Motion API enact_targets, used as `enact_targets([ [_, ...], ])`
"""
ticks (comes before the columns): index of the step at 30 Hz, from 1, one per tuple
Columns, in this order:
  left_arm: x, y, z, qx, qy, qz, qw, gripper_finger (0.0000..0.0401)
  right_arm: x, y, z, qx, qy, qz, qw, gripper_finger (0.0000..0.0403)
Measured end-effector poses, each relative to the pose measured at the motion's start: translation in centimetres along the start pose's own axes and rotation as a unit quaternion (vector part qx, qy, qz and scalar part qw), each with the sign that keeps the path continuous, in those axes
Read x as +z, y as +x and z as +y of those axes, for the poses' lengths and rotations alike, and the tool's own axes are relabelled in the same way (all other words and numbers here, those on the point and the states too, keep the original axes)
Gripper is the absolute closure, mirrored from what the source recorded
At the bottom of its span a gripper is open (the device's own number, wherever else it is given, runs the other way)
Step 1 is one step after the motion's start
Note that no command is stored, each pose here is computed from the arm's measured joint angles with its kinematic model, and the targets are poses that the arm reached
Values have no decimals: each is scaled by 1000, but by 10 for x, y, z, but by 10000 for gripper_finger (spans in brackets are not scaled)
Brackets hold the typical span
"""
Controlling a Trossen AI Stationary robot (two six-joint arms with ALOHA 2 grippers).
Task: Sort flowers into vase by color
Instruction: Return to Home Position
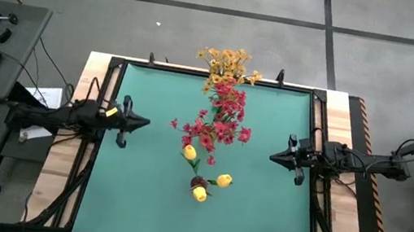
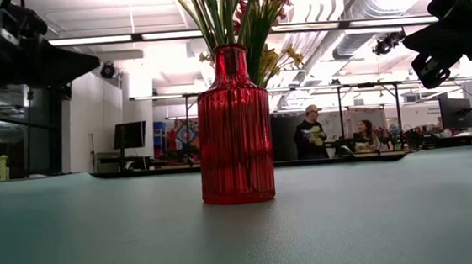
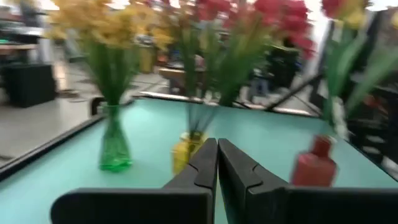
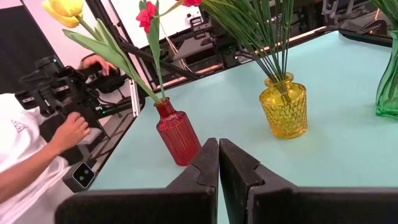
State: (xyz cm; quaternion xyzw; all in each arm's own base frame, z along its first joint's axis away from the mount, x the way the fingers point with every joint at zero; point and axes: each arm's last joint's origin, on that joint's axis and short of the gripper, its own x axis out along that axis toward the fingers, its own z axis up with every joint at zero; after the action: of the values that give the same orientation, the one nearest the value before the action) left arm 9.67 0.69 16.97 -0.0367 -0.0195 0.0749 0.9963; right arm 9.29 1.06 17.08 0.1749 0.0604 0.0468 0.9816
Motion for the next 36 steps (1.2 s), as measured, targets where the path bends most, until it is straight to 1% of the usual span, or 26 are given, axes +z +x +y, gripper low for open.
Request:
enact_targets([
  [3,-1,0,-2,-29,12,5,999,401,0,0,0,0,0,0,1000,402],
  [9,-1,0,-5,-42,15,5,999,401,0,0,0,0,0,0,1000,402],
  [36,-1,0,-5,-42,16,8,999,401,0,0,0,0,0,0,1000,402],
])
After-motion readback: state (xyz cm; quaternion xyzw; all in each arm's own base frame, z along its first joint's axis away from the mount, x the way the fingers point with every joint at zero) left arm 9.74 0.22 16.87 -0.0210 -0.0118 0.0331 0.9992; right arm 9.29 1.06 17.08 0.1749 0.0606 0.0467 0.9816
